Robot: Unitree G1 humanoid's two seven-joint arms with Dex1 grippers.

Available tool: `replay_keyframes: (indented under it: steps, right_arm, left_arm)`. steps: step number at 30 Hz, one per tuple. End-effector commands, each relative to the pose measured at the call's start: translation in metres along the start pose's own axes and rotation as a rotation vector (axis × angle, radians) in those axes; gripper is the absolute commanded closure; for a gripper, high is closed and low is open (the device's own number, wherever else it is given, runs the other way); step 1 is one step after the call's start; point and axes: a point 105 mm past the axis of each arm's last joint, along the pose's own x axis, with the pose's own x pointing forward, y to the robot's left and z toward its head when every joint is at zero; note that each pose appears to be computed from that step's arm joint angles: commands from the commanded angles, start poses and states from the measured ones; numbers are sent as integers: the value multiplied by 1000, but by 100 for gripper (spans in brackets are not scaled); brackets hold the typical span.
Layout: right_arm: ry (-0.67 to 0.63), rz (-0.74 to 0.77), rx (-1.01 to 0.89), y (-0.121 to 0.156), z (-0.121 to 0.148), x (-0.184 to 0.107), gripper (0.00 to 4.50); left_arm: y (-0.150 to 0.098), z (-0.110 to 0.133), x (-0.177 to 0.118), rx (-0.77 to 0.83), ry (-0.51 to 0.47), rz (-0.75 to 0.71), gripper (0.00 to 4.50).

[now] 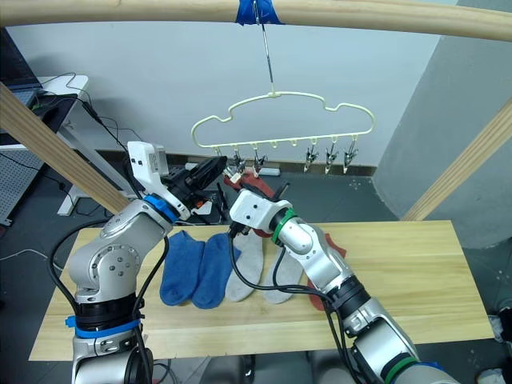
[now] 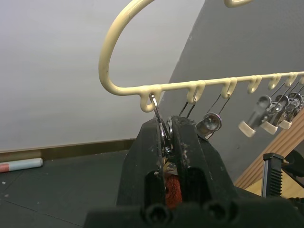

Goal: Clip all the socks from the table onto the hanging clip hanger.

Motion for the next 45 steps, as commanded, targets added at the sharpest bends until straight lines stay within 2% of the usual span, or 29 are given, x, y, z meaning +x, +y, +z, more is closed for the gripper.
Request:
replay_keyframes:
  steps: [1, 8, 12, 13, 17, 23, 26, 29, 36, 42, 45]
  right_arm:
    - [-70, -53, -6, -14, 21, 4, 450]
    - [-61, -19, 28, -9, 20, 5, 450]
    - [-30, 69, 73, 9, 13, 2, 450]
    - [-23, 87, 92, 13, 12, 0, 398]
    - [12, 138, 123, 23, 7, -3, 280]
    - [48, 204, 209, 27, 1, -25, 280]
    - [53, 226, 241, 19, 3, -42, 280]
    - [53, 256, 271, -1, 7, -72, 280]
    - [94, 326, 314, -37, 16, -130, 280]
    - [110, 284, 356, -66, 28, -146, 280]
    - [128, 269, 364, -71, 28, -152, 280]
  left_arm:
    - [-17, 16, -3, 21, -66, -61, 379]
    - [-9, 8, -6, 22, -28, -35, 174]
    - [-3, 4, -11, 62, 1, -9, 174]
    - [-3, 2, -12, 76, 7, -9, 172]
    - [-3, -1, -15, 118, 18, -9, 172]
    - [-2, -2, -20, 244, 1, 16, 172]
    - [-10, -4, -21, 338, -23, -9, 172]
    - [-11, -2, -22, 394, -93, 47, 172]
    - [-12, -22, -22, 397, -123, 125, 172]
    - [-12, -32, -14, 385, -133, 139, 172]
    - [-12, -34, -9, 383, -147, 148, 172]
